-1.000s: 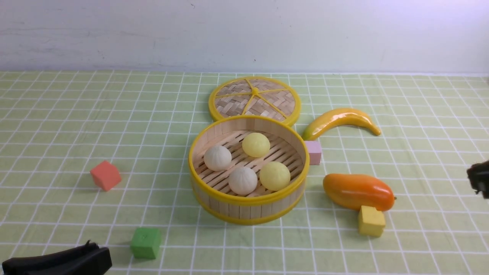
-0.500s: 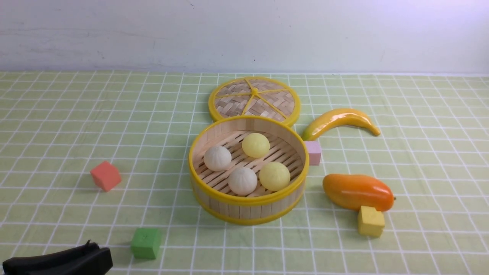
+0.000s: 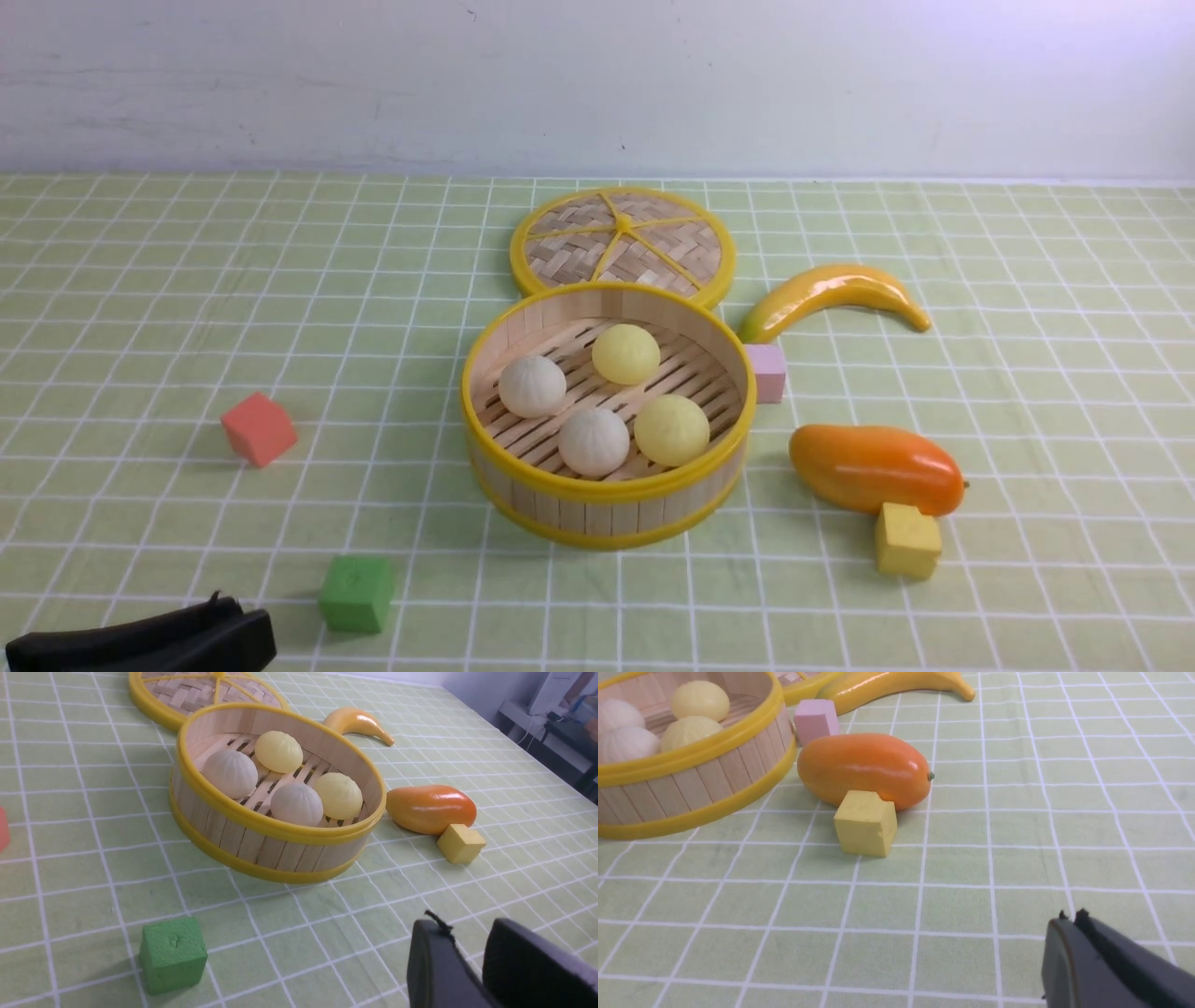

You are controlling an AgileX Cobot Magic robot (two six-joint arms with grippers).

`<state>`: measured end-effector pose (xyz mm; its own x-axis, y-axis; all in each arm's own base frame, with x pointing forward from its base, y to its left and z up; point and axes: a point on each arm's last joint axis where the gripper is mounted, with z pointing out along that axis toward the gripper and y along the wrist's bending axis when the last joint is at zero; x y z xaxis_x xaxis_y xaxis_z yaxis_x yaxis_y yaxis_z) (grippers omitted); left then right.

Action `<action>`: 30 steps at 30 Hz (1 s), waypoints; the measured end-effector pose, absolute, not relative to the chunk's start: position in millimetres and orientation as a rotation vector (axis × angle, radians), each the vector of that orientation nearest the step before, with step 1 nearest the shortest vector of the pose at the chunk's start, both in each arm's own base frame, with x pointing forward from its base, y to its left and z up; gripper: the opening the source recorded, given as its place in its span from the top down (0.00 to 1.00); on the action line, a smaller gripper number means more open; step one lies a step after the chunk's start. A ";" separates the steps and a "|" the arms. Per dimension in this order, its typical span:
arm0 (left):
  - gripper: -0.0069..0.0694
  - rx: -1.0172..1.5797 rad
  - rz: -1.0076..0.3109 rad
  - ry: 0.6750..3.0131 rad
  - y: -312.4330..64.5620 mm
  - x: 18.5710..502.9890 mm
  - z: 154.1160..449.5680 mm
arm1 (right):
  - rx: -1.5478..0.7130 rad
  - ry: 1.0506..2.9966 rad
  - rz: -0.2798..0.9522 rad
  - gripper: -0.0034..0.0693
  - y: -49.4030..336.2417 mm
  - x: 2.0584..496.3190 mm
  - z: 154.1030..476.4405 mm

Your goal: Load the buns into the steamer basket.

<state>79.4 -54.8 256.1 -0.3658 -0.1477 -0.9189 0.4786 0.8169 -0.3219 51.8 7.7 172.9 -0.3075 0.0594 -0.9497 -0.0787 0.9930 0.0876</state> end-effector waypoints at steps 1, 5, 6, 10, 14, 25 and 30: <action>0.70 0.252 -0.670 1.835 -54.8 79.4 256.1 | -0.014 1.878 0.137 0.97 7.7 51.8 172.9; 0.69 0.252 -0.670 1.835 -54.8 79.4 256.1 | -0.014 1.878 0.137 0.96 7.7 51.8 172.9; 0.69 0.252 -0.670 1.835 -54.8 79.4 256.1 | -0.014 1.878 0.137 0.96 7.7 51.8 172.9; 0.69 0.252 -0.670 1.835 -54.8 79.4 256.1 | -0.013 1.878 0.138 0.95 7.7 51.8 172.9; 0.68 0.241 -0.668 1.812 -54.4 80.3 257.3 | -0.012 1.878 0.139 0.95 7.8 51.8 172.9; 0.68 -0.185 -0.439 1.423 -9.2 74.9 240.4 | -0.009 1.878 0.136 0.94 7.6 51.8 172.9; 0.67 -0.265 -0.362 1.371 -0.7 59.0 218.5 | -0.009 1.878 0.136 0.92 7.6 51.8 172.9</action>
